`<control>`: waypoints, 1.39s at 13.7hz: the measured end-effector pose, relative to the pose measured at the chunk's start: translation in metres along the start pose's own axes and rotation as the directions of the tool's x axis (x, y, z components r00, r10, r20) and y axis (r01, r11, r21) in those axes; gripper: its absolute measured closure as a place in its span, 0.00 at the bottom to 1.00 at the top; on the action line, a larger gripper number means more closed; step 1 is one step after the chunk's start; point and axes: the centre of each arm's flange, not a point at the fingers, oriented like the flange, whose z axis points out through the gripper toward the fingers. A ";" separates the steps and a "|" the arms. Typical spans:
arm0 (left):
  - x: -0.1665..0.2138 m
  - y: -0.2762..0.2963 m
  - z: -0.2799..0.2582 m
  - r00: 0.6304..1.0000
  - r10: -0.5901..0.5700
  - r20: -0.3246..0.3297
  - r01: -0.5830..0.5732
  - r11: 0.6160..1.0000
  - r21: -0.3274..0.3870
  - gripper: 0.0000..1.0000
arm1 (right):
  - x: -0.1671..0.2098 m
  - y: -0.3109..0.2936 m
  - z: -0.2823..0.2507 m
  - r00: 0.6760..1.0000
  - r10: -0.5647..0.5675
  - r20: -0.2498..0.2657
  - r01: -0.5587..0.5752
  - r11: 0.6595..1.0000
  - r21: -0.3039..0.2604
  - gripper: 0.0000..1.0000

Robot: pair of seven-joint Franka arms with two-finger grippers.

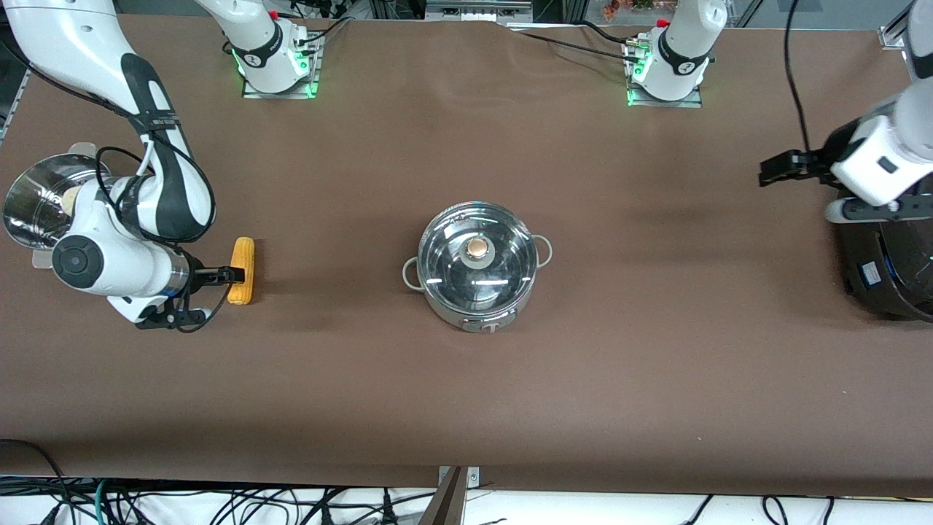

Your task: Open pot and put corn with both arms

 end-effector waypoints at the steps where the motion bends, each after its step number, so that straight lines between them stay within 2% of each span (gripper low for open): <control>1: -0.004 0.026 0.001 1.000 -0.013 0.003 0.013 1.000 -0.017 0.00 | -0.003 0.000 0.009 1.000 0.000 0.003 0.000 1.000 0.001 0.00; 5: 0.002 0.124 0.026 0.993 -0.117 -0.023 0.115 0.991 -0.068 0.00 | -0.012 -0.001 0.030 1.000 0.009 0.027 -0.009 1.000 0.013 0.00; 9: 0.024 0.231 0.070 0.975 -0.224 0.000 0.223 0.969 -0.102 0.00 | -0.013 0.002 0.041 0.999 0.016 0.036 -0.017 1.000 0.019 0.00; 13: 0.030 0.303 0.099 0.983 -0.180 -0.025 0.174 0.974 -0.146 0.00 | -0.011 0.010 0.058 0.999 0.030 0.037 -0.030 0.999 0.020 0.00; 19: 0.040 0.384 0.156 0.990 -0.138 -0.036 0.133 0.984 -0.117 0.00 | -0.009 0.012 0.070 0.999 0.035 0.024 -0.036 0.999 0.023 0.00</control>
